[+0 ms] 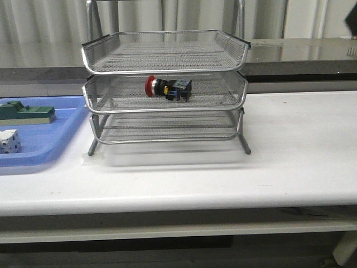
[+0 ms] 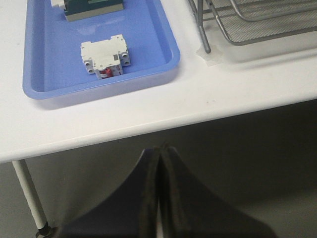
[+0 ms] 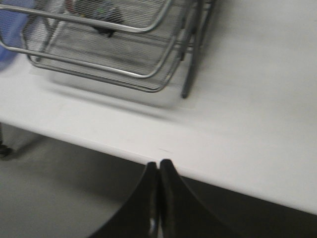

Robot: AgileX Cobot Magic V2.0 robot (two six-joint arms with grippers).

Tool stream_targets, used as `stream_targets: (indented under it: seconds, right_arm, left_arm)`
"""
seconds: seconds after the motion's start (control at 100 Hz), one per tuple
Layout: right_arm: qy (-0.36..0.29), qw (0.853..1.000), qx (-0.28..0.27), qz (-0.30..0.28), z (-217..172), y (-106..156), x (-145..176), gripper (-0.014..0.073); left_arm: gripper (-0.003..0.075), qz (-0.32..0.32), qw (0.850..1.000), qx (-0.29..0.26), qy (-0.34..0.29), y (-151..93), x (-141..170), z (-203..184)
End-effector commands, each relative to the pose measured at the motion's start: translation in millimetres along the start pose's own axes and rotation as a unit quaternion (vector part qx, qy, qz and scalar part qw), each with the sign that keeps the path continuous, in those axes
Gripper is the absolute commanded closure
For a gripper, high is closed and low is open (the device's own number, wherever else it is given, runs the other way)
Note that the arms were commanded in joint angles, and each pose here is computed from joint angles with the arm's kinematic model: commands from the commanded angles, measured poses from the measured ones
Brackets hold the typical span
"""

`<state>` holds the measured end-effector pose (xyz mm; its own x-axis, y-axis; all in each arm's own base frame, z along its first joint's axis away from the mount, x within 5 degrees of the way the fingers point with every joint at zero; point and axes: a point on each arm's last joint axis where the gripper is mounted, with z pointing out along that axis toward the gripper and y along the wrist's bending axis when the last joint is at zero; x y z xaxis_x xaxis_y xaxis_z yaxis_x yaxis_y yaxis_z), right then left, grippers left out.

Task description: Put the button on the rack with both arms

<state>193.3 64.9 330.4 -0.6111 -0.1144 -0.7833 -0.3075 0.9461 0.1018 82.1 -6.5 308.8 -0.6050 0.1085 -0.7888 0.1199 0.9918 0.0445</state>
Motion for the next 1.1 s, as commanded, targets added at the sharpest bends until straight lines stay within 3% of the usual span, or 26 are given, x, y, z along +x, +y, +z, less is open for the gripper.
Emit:
stream_targets:
  seconds: [0.0,0.15,0.41,0.6,1.09]
  right_arm:
    - [-0.061,0.997,0.041,-0.013,-32,-9,-6,0.0655]
    - [-0.107,0.991,0.074,-0.025,-68,-14,6,0.0655]
    - [-0.172,0.982,0.076,-0.03,-108,-9,41,0.0655]
    - [-0.177,0.981,0.076,-0.03,-118,-8,61,0.0655]
    - [-0.179,0.98,0.076,-0.03,-119,-8,62,0.0655]
  left_arm:
    - [0.0741,-0.01,0.999,0.0,-0.046,0,-13,-5]
    - [0.0741,-0.01,0.999,0.0,-0.046,0,-13,-5]
    - [0.0741,-0.01,0.999,0.0,-0.046,0,-13,-5]
    - [0.0741,-0.01,0.999,0.0,-0.046,0,-13,-5]
    - [0.0741,-0.01,0.999,0.0,-0.046,0,-13,-5]
